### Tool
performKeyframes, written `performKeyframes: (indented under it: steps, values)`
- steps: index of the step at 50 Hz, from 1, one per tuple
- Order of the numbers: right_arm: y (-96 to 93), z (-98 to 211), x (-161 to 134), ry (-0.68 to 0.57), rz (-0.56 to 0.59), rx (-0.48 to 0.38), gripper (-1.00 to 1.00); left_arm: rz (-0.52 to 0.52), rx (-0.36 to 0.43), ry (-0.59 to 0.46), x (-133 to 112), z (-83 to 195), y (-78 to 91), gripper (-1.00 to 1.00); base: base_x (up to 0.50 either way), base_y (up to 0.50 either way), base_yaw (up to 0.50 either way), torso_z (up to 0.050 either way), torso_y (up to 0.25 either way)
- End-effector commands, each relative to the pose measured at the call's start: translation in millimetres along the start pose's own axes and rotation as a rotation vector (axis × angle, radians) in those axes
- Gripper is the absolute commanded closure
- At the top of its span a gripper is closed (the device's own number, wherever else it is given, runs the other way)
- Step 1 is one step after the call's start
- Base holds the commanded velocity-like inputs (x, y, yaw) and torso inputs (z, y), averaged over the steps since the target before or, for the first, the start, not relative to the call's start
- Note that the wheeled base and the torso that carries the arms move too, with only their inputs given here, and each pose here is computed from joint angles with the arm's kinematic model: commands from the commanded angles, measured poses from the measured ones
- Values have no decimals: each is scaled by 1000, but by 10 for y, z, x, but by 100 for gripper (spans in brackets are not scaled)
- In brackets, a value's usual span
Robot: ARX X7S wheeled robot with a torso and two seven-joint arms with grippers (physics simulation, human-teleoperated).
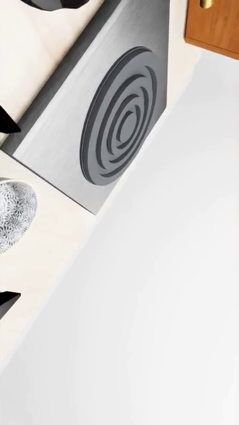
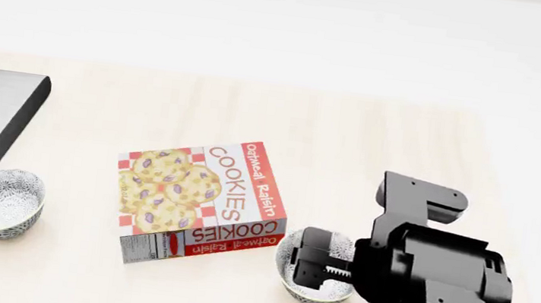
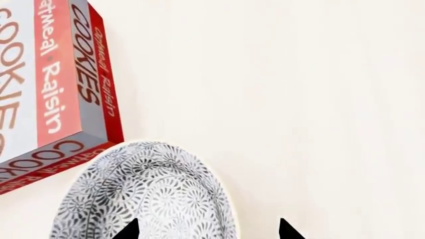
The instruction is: Pick the akita bowl next to the plate and place it on the plate.
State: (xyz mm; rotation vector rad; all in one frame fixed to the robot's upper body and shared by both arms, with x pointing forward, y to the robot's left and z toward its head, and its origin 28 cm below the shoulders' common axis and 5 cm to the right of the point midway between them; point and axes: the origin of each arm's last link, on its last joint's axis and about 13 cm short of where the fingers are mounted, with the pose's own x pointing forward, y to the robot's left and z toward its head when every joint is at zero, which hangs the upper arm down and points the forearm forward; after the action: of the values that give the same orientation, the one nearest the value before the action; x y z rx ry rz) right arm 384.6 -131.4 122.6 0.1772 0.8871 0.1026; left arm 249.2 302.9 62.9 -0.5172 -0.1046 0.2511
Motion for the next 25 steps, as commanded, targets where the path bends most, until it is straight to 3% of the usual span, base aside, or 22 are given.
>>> performKeyframes:
  steps: [1, 15, 16, 25]
  values:
    - [-7, -51, 28, 9, 22, 26, -100, 0, 0, 0, 8, -13, 10, -100, 0, 0, 0, 0, 0]
    - [-21, -77, 41, 14, 12, 34, -100, 0, 1, -1, 8, -3, -1, -100, 0, 0, 0, 0, 0]
    - [-22, -66, 37, 7, 0, 38, 100, 0, 0, 0, 8, -14, 9, -100, 0, 0, 0, 0, 0]
    - [-26, -30, 43, -37, -59, 22, 100, 0, 0, -1, -3, -4, 2, -100, 0, 0, 0, 0, 0]
